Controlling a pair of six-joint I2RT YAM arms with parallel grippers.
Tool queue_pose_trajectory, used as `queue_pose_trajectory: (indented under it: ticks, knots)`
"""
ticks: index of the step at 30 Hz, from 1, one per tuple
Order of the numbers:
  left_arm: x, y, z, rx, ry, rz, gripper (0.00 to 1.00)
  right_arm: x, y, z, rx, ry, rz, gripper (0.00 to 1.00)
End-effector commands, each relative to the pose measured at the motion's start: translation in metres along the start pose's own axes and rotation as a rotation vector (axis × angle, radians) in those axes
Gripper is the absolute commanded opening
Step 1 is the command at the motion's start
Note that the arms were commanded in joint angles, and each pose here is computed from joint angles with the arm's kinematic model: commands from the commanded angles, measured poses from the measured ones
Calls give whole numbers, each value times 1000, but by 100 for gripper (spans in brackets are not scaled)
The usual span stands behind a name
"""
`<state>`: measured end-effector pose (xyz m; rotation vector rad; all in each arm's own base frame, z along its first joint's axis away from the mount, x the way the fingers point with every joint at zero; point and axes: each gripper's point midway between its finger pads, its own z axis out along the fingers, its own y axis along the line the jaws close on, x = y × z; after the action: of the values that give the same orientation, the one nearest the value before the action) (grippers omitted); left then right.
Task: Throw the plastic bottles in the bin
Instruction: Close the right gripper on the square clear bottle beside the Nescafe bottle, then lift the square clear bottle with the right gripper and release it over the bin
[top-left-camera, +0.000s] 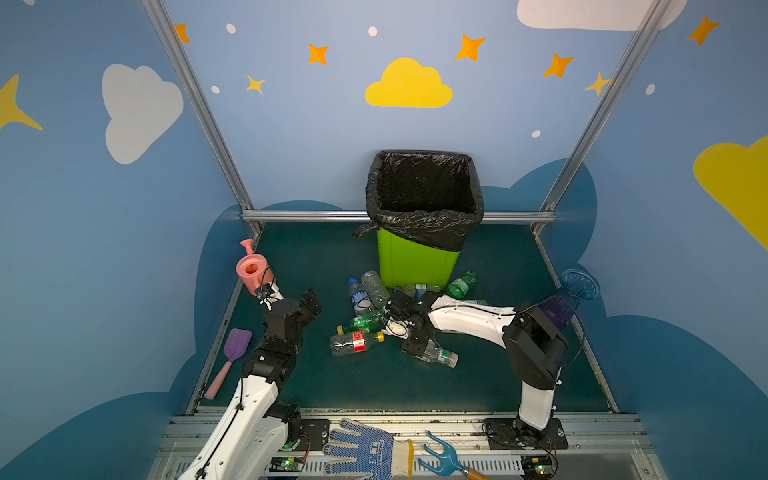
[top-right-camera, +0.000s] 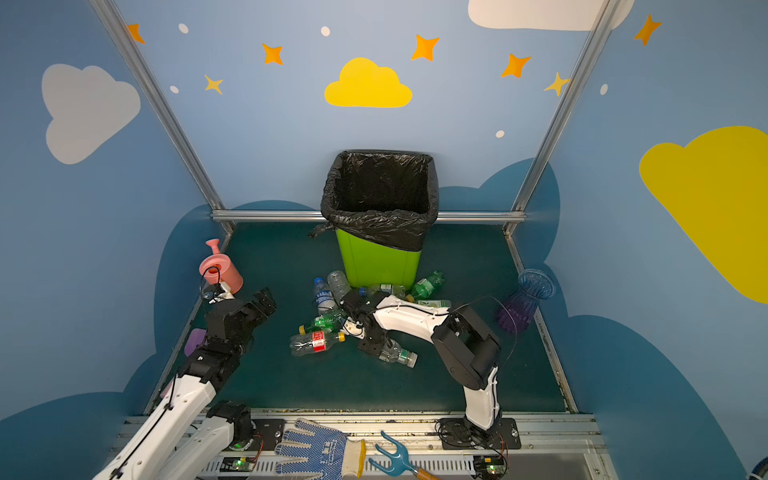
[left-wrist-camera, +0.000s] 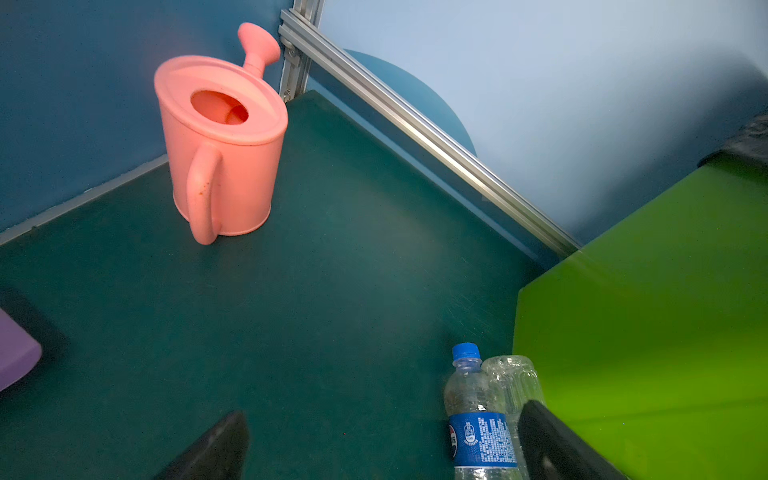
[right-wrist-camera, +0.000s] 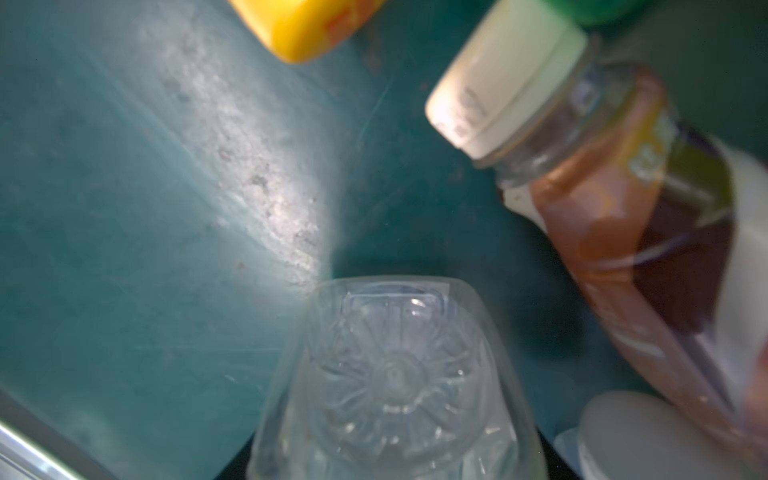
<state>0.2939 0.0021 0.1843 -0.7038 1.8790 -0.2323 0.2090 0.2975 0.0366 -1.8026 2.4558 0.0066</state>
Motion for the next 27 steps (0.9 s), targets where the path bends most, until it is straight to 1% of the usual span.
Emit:
queue_pose_trajectory:
  ticks: [1, 5, 8, 11, 13, 14, 17, 19, 22, 24, 26, 27]
  knots:
    - [3, 7, 0, -20, 3, 12, 100, -7, 0, -14, 5, -18, -9, 46]
    - [5, 3, 1, -7, 20, 35, 100, -22, -5, -43, 21, -103, -1, 42]
    - [5, 3, 1, -9, 25, 50, 100, -36, -14, -75, 58, -186, 4, 39]
    - [7, 5, 2, -16, 27, 57, 100, -52, -29, -119, 125, -294, 21, 34]
    - [8, 6, 3, -17, 30, 57, 100, -64, -43, -161, 194, -396, 40, 34]
    - [8, 6, 3, -17, 31, 57, 100, -68, -53, -182, 254, -438, 27, 34]
    - [11, 6, 6, -19, 40, 57, 100, -82, -86, -276, 487, -641, 45, 30]
    - [13, 5, 8, -19, 50, 57, 100, -84, -104, -360, 635, -843, 69, 30]
    - [16, 3, 12, -19, 71, 50, 100, -67, -115, -481, 807, -1174, 130, 29]
    - [19, 3, 13, -20, 81, 46, 100, -49, -111, -542, 878, -1380, 153, 31]
    - [20, 3, 14, -18, 88, 45, 100, -32, -104, -585, 895, -1552, 158, 33]
    - [21, 2, 15, -13, 92, 44, 100, -25, -102, -601, 897, -1618, 165, 33]
